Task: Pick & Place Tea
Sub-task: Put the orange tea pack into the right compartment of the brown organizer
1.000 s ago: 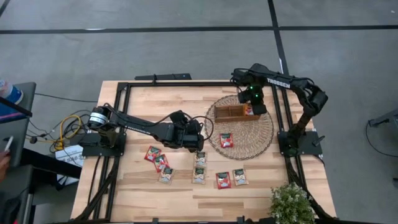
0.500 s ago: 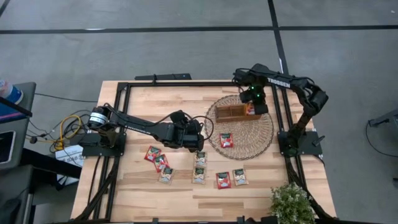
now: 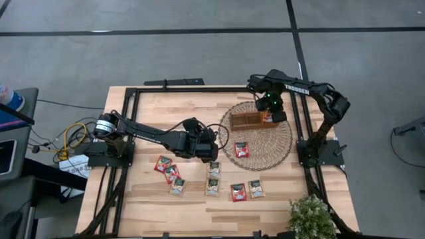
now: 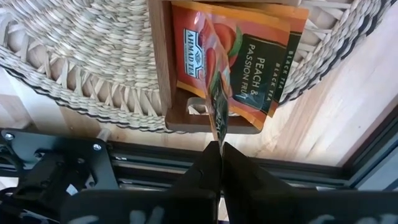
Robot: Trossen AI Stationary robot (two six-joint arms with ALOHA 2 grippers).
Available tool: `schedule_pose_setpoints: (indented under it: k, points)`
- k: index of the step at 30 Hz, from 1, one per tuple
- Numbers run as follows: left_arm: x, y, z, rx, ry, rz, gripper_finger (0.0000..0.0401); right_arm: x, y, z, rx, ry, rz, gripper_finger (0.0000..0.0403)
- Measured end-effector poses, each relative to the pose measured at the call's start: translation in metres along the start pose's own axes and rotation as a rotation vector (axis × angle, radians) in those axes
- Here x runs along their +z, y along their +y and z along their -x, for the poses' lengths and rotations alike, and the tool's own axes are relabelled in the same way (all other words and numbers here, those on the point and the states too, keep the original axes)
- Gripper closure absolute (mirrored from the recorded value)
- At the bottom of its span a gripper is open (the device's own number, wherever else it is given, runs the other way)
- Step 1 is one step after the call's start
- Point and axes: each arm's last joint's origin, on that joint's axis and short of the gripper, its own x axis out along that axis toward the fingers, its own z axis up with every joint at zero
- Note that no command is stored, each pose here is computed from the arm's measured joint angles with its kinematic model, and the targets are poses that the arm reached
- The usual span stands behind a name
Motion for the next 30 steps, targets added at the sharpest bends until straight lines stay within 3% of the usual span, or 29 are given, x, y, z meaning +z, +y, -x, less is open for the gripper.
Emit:
schedule_pose_setpoints:
  k: [21, 30]
  points:
    - [0.002, -0.001, 0.0, -0.027, -0.006, -0.021, 0.0213, 0.01, 0.006, -0.006, -0.022, -0.011, 0.056, 0.0403]
    - [0.001, -0.002, 0.0, -0.041, -0.001, -0.022, 0.0213, 0.018, 0.0, -0.02, 0.036, 0.036, 0.029, 0.0403]
